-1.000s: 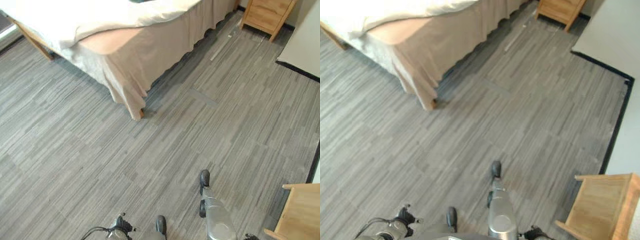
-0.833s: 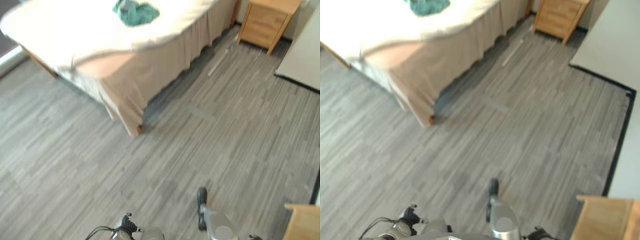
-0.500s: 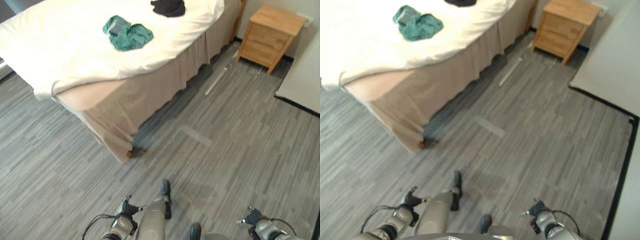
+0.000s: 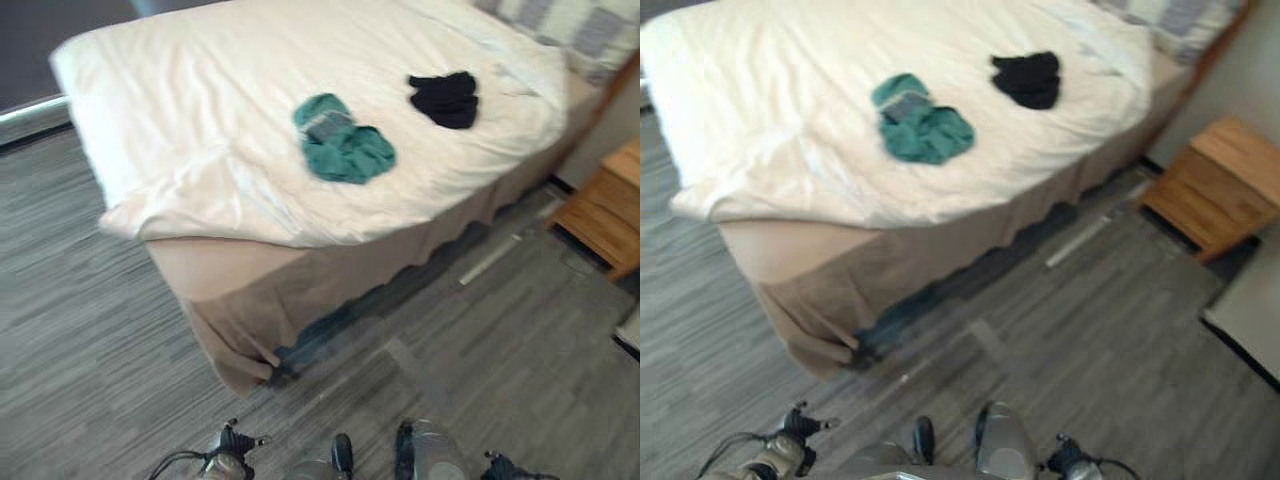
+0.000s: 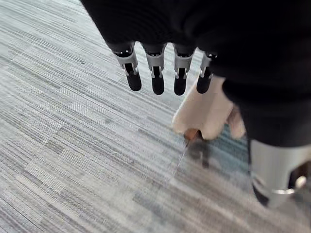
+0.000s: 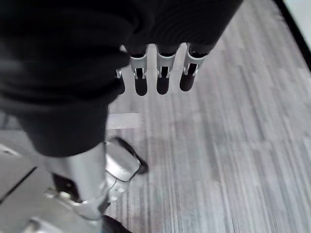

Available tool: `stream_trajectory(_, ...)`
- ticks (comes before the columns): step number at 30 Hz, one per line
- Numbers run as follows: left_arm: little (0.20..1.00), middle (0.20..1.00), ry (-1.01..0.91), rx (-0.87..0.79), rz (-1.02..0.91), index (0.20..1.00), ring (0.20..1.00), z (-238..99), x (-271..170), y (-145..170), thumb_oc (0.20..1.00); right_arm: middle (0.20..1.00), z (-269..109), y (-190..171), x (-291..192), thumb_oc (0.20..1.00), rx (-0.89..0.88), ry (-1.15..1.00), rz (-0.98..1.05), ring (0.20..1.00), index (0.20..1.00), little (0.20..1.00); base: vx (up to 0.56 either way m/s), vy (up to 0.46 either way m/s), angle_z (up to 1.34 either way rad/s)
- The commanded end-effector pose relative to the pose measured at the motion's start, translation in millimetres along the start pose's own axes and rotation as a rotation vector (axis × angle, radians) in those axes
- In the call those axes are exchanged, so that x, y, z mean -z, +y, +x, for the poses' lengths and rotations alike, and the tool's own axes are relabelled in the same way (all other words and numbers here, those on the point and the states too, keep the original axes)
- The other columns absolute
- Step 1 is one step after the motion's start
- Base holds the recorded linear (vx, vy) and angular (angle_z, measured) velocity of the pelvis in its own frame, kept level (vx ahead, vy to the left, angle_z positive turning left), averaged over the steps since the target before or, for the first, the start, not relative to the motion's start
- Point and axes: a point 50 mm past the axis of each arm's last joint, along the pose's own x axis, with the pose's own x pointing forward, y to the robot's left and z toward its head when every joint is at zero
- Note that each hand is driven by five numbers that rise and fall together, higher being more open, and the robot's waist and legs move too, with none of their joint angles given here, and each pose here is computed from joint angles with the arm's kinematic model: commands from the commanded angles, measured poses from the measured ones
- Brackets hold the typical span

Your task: Tidy up the quilt and then pick up the clothes from the bed and put them into the laundry hamper.

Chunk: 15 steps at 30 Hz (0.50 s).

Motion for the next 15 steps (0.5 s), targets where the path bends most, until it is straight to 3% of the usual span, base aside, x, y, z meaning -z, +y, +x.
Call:
stream_trajectory(1, 1.000, 1.000, -0.018, -0.020, -0.012, 1.000, 1.000, 0, -1, 3, 1.000, 1.000, 4, -19, -16, 1.000, 0.039, -0.022, -0.006, 1.000, 1.000, 1.000, 0.48, -0.350, 1.65)
stream_trajectory(6, 1.000, 1.000, 0.014, -0.018, -0.049, 1.000, 1.000, -2, 10, -1, 1.000, 1.000, 4, -18, -13, 1.000, 0.030, -0.014, -0.065, 1.000, 1.000, 1.000, 0.38, -0.371, 1.28)
stream_trajectory(10, 1.000, 1.000, -0.060, -0.041, -0.121, 1.000, 1.000, 0, -10, 2, 1.000, 1.000, 5, -37, -9, 1.000, 0.102, -0.020, -0.143, 1.000, 1.000, 1.000, 0.06, -0.315, 1.02)
stream_trajectory(13, 1.000, 1.000, -0.141, -0.097, -0.304, 1.000, 1.000, 2, -29, 23, 1.000, 1.000, 3, -44, 4, 1.000, 0.124, 0.000, -0.166, 1.000, 1.000, 1.000, 0.05, -0.153, 1.30)
stream_trajectory(14, 1.000, 1.000, -0.157, -0.158, -0.455, 1.000, 1.000, 1, -30, 38, 1.000, 1.000, 2, -48, 9, 1.000, 0.145, 0.016, -0.165, 1.000, 1.000, 1.000, 0.09, -0.035, 0.93)
stream_trajectory(15, 1.000, 1.000, -0.157, -0.158, -0.455, 1.000, 1.000, 1, -30, 38, 1.000, 1.000, 2, -48, 10, 1.000, 0.145, 0.016, -0.165, 1.000, 1.000, 1.000, 0.06, -0.014, 0.56)
